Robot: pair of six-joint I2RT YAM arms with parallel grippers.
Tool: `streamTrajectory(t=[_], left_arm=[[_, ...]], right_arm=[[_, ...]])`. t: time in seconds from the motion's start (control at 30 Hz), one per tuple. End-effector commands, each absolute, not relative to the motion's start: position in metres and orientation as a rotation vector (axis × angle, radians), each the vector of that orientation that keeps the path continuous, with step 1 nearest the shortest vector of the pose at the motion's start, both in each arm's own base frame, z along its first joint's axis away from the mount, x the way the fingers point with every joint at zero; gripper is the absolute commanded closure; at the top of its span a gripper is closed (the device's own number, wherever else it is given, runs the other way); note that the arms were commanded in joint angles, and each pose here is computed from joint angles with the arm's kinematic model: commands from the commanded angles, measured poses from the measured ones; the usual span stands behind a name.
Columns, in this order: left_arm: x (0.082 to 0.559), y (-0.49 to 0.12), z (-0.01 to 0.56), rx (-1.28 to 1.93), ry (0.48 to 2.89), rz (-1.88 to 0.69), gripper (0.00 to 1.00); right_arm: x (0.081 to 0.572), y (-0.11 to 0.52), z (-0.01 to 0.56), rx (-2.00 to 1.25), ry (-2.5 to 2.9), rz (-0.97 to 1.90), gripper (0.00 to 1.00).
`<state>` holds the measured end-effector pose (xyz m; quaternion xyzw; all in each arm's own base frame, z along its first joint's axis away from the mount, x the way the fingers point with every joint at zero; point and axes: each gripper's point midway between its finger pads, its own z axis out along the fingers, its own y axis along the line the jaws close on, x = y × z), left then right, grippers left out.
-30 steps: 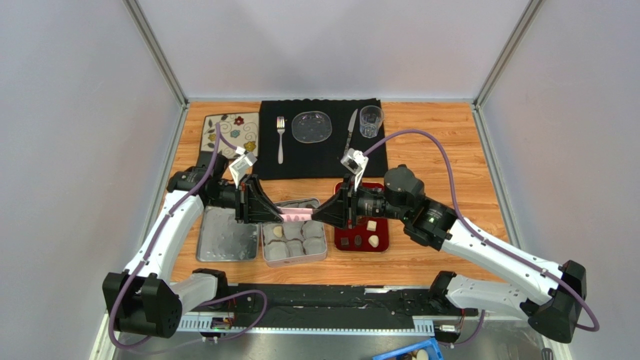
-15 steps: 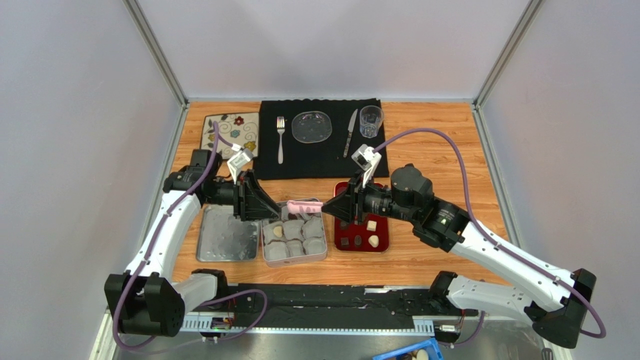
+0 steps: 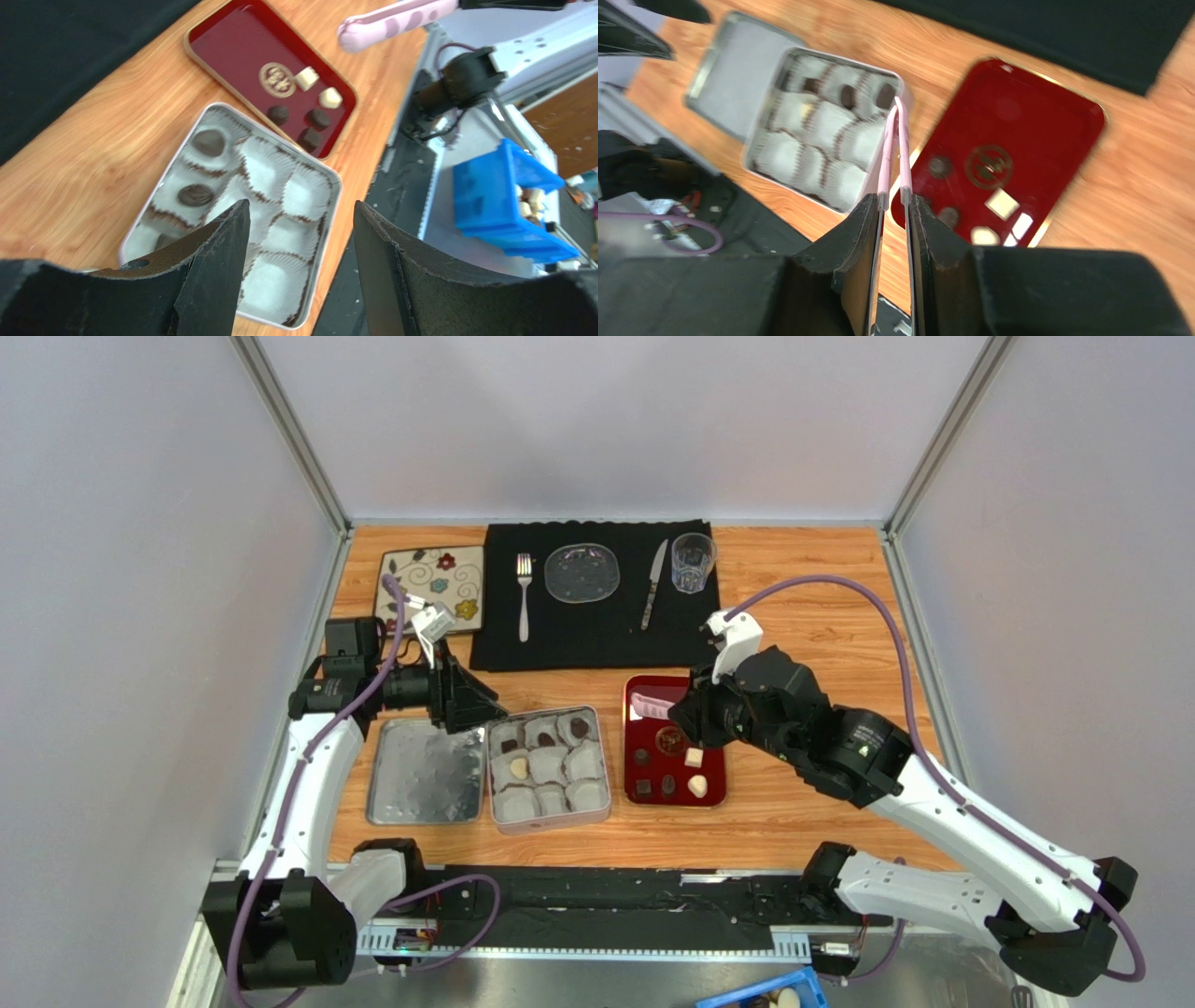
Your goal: Pack the chocolate
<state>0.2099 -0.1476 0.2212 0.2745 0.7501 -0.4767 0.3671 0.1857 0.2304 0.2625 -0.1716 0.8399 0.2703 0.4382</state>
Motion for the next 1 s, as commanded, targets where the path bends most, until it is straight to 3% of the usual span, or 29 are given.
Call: streamTrajectory(t=[0.0,0.27,0.97], left_arm=[[0.222,-0.134,0.191,0.646,2.045,-1.087,0.36],[0.205,-0.133,0.162,0.654,2.120,-1.132,0.36],[0.191,-0.139,0.169,0.694,2.064,-1.175,0.36]], right_arm=[[0.195,0.201,0.247,-0.331,2.171,0.482,1.00],[0.201,0.196,0.214,-0.288,2.257,0.409,0.99],[0.210,0.170,0.164,-0.181,2.410,0.254,0.94]])
